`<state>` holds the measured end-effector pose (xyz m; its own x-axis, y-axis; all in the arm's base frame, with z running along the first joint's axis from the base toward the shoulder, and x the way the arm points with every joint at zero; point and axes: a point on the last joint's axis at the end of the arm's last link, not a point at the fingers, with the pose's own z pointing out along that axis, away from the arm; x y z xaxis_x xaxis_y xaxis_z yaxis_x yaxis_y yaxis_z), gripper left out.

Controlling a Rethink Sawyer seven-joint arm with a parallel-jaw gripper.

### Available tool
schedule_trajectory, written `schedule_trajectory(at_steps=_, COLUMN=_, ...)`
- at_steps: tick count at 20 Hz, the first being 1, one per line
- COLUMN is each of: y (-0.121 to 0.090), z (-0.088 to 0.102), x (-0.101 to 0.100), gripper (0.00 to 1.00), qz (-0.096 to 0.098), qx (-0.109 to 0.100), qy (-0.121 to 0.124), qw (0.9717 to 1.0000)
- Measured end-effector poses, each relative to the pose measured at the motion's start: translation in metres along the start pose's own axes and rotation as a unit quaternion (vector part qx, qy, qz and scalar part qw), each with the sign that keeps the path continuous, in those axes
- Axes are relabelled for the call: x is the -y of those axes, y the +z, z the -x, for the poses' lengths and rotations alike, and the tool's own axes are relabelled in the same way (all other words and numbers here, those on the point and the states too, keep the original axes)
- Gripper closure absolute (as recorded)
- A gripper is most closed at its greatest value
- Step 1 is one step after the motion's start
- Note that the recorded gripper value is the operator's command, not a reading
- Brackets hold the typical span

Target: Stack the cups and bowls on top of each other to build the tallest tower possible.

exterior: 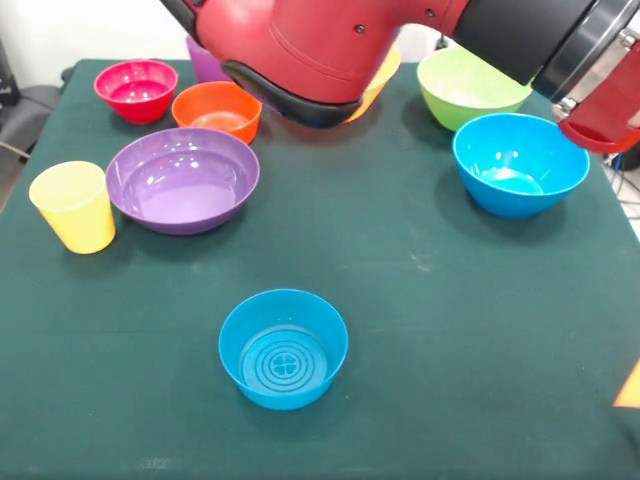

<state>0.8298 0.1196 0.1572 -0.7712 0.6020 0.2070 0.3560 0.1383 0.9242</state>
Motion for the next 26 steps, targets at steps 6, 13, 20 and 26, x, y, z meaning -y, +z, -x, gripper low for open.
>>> schedule_trajectory(at_steps=6, y=0.004, z=-0.008, x=0.001, gripper=1.0, qz=0.029, qx=-0.01, qy=0.007, qw=0.9995)
schedule_trajectory(at_steps=13, y=-0.005, z=-0.009, x=0.019, gripper=1.0, qz=0.038, qx=-0.005, qy=-0.001, qw=0.9992)
schedule_trajectory(at_steps=20, y=-0.03, z=-0.002, x=0.047, gripper=1.0, qz=0.037, qx=0.01, qy=-0.016, qw=0.9992)
schedule_trajectory(at_steps=26, y=-0.055, z=0.002, x=0.058, gripper=1.0, qz=0.034, qx=0.021, qy=-0.033, qw=0.9986)
